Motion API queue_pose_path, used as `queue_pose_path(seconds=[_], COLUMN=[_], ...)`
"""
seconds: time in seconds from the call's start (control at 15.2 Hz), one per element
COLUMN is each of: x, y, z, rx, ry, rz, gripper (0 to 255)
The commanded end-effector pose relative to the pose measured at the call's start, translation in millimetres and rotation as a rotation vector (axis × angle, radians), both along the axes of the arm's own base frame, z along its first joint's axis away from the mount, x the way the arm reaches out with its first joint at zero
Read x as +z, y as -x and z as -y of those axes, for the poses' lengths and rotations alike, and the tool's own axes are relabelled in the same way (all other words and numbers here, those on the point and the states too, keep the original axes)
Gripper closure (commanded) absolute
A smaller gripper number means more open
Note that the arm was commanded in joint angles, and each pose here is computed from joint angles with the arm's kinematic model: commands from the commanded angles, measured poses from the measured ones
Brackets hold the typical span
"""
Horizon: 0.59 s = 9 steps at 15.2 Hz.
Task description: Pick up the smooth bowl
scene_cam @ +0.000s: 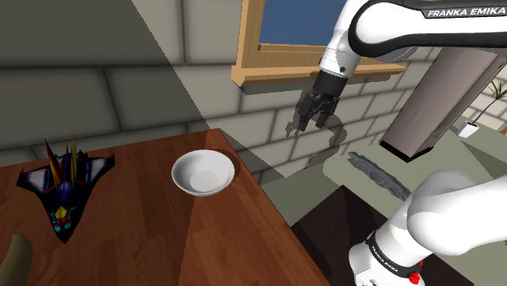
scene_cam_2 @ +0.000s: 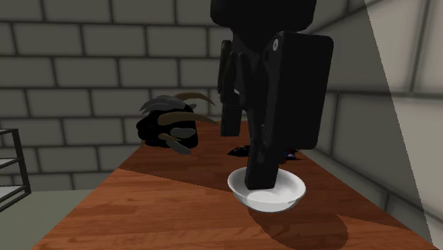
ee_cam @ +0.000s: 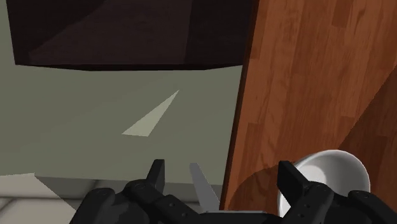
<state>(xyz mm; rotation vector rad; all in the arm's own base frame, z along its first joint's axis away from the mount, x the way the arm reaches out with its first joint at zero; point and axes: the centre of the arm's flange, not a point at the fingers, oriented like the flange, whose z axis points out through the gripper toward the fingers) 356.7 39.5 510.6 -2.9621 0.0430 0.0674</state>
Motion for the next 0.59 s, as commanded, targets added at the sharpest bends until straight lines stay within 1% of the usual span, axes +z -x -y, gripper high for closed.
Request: queue_pose_path(seconds=[0.0, 0.53], x=[-18, -90], y=[-13, -66], z=[-8, -48], rx=[0.004, 0.026], ry=[-0.033, -0.160], rz=[0.011, 0.043], gripper=[0, 0])
